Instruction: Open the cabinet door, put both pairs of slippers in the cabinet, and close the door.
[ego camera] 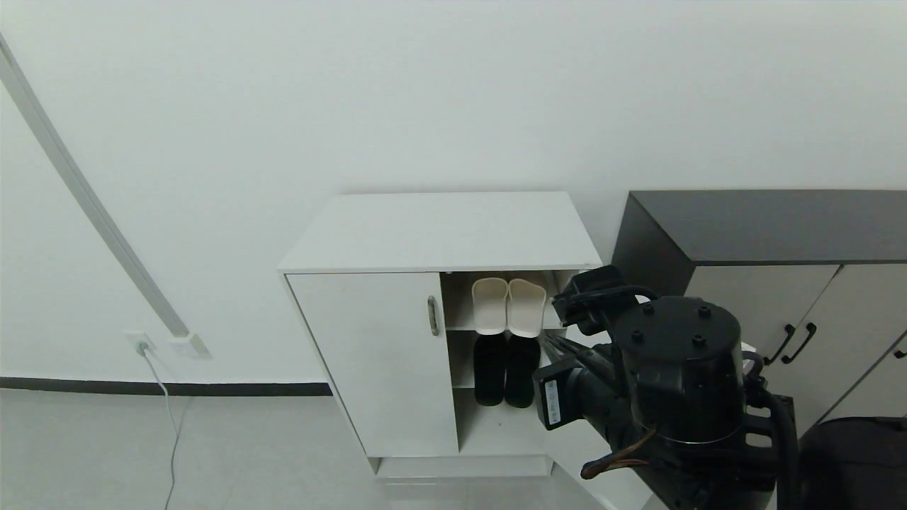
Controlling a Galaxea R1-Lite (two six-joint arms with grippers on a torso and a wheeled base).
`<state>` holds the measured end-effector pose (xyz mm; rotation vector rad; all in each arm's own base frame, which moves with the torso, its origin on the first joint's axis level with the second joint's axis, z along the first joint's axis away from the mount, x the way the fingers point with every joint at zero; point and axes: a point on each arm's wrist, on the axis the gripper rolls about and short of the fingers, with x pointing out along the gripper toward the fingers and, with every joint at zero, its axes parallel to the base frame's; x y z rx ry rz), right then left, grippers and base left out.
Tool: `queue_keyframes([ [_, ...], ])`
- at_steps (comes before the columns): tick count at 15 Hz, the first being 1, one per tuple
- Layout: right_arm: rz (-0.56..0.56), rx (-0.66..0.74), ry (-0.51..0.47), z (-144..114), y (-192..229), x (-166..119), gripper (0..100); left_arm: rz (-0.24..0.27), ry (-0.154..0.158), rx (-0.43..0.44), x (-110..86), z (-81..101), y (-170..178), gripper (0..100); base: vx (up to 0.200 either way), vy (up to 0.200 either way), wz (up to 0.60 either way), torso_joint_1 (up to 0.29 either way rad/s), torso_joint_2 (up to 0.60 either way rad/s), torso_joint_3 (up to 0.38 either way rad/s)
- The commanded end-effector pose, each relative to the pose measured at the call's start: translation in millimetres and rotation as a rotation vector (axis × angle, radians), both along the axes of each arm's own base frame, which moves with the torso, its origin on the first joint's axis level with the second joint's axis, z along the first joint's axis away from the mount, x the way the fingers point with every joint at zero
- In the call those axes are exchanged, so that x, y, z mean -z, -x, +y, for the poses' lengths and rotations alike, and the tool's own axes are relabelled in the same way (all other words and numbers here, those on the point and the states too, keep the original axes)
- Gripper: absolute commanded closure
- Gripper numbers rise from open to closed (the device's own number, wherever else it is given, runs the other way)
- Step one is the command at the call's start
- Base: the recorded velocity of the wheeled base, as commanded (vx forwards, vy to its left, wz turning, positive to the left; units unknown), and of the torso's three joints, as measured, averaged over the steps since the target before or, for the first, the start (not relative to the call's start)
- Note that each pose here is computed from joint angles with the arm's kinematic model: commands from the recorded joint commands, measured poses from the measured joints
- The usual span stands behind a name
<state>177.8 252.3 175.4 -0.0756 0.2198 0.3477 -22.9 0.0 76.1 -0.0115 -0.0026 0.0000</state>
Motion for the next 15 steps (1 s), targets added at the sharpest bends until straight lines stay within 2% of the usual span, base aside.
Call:
queue_keyframes([
  [1,0.004,0.008,0.005,-2.1,-3.1,2.6,100,0.001,0.001,0.000,0.0,0.0,-0.1,100,0.000,0.000,0.00,0.041,-0.09,-0.056],
  [8,0.010,0.011,0.008,-3.7,-6.9,5.0,100,0.001,0.001,0.000,0.0,0.0,-0.1,100,0.000,0.000,0.00,0.003,-0.01,-0.005],
  [14,0.010,0.038,0.000,-9.4,-16.1,3.8,100,0.001,0.001,0.000,0.0,0.0,-0.1,100,0.000,0.000,-0.60,0.006,0.00,0.002],
  [15,0.008,0.047,0.000,-10.5,-18.8,4.1,100,0.001,0.001,0.000,0.0,0.0,-0.1,100,0.000,0.000,0.00,0.000,0.00,0.000],
])
